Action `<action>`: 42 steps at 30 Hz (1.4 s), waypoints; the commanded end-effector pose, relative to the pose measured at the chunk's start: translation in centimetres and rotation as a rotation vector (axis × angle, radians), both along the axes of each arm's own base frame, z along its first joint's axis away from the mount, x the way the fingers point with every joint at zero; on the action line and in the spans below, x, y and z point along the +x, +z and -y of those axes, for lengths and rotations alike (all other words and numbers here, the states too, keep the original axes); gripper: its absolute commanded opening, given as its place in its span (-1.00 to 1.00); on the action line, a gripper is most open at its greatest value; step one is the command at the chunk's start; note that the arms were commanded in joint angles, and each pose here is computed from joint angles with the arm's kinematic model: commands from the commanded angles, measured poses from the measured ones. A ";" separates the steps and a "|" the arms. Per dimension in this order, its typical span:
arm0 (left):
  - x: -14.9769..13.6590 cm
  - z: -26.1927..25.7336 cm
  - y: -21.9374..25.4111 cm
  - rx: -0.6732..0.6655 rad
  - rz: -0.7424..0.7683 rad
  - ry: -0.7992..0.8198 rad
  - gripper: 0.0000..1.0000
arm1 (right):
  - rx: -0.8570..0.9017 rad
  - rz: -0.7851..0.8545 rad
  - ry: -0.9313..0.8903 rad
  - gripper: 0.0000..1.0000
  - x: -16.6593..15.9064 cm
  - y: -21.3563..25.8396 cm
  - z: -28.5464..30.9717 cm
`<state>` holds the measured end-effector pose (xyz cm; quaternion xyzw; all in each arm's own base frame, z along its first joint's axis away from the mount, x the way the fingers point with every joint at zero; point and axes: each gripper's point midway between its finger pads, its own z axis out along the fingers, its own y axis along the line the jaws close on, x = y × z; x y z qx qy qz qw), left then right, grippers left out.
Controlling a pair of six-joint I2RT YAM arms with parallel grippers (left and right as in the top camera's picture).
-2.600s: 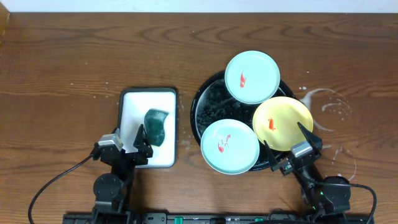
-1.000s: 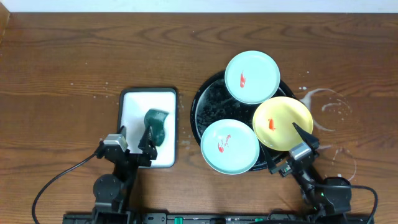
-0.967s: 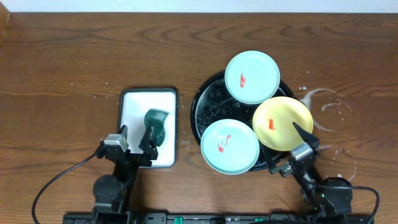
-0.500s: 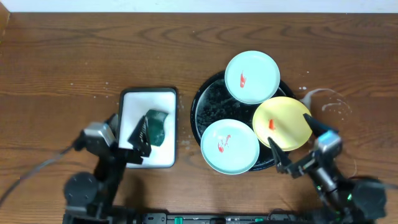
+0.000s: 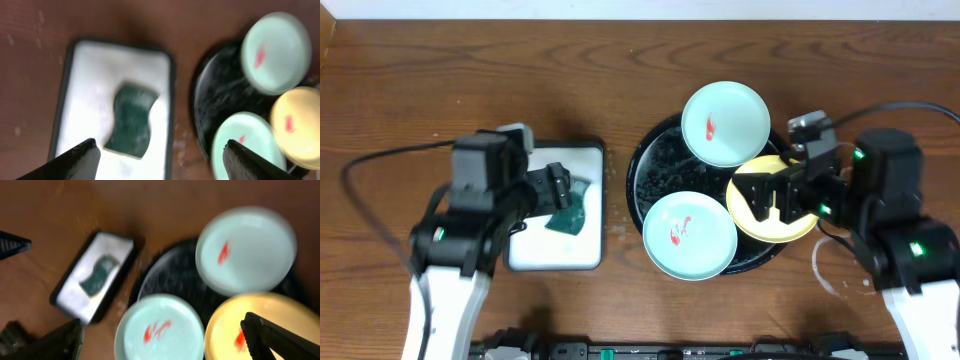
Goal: Clean dirty plates on tray and stack at the side
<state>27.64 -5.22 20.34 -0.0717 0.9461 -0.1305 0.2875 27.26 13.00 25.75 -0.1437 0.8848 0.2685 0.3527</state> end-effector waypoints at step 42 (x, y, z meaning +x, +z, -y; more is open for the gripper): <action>3.5 0.3 -13.1 0.160 -0.412 -0.136 0.03 | 0.121 -0.176 0.121 0.99 -0.7 -1.9 -2.6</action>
